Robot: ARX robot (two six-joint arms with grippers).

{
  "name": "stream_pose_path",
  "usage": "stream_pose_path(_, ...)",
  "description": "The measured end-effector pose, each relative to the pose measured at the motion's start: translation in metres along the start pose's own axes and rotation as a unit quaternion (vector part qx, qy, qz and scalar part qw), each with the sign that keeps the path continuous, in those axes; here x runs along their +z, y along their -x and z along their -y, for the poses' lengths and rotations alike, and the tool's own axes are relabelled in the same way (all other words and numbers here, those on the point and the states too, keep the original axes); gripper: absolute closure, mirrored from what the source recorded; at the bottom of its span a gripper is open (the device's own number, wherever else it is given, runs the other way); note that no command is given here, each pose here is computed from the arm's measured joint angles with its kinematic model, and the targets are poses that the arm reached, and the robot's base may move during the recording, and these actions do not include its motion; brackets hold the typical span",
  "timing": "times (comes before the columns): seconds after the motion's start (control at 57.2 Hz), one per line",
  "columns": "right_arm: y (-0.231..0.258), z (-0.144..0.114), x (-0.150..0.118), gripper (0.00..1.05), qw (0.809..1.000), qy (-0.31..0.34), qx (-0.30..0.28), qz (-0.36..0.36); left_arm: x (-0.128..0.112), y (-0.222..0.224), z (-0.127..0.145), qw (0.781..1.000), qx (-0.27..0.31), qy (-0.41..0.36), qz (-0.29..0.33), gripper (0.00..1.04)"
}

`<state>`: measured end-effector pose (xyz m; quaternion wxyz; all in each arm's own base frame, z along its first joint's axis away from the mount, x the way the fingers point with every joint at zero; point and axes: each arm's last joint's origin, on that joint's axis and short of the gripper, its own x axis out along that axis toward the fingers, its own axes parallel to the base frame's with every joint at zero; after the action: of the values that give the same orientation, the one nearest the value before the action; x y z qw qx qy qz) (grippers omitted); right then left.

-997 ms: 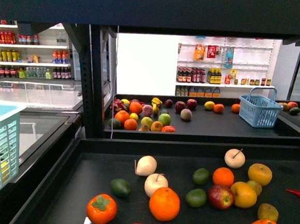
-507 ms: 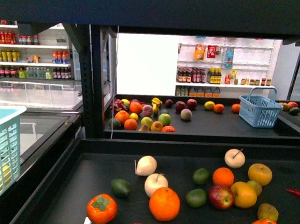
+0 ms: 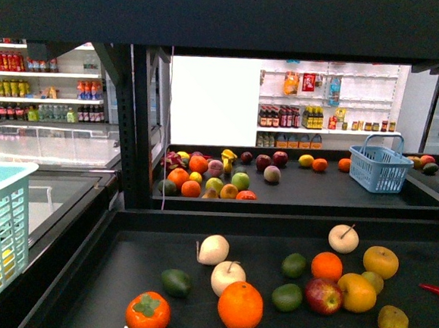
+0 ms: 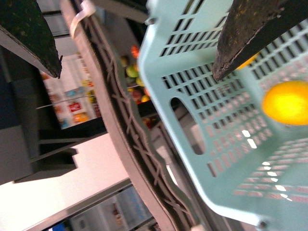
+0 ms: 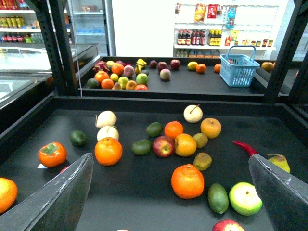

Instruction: Pick lemon from shelf

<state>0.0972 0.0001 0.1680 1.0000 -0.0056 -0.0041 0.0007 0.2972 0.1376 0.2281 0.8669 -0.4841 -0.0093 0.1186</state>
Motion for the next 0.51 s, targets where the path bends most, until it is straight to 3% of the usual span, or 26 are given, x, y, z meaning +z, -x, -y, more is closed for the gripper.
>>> stream_pose_path(0.105, 0.000, 0.000, 0.000, 0.07, 1.000, 0.000, 0.000, 0.000, 0.001, 0.031, 0.009, 0.995, 0.041, -0.092, -0.013, 0.08)
stream_pose_path(0.227, 0.000, 0.000, 0.000, 0.07, 1.000, 0.000, 0.000, 0.000, -0.007, 0.091, 0.029, 0.972, 0.054, -0.223, -0.045, 0.08)
stream_pose_path(0.385, 0.000, 0.000, 0.000, 0.07, 1.000, 0.000, 0.000, 0.000, -0.031, 0.185, 0.069, 0.941, 0.011, -0.334, -0.049, 0.08)
stream_pose_path(0.507, 0.000, 0.000, 0.000, 0.07, 1.000, 0.000, 0.000, 0.000, -0.054, 0.232, 0.079, 0.889, -0.122, -0.441, 0.004, 0.33)
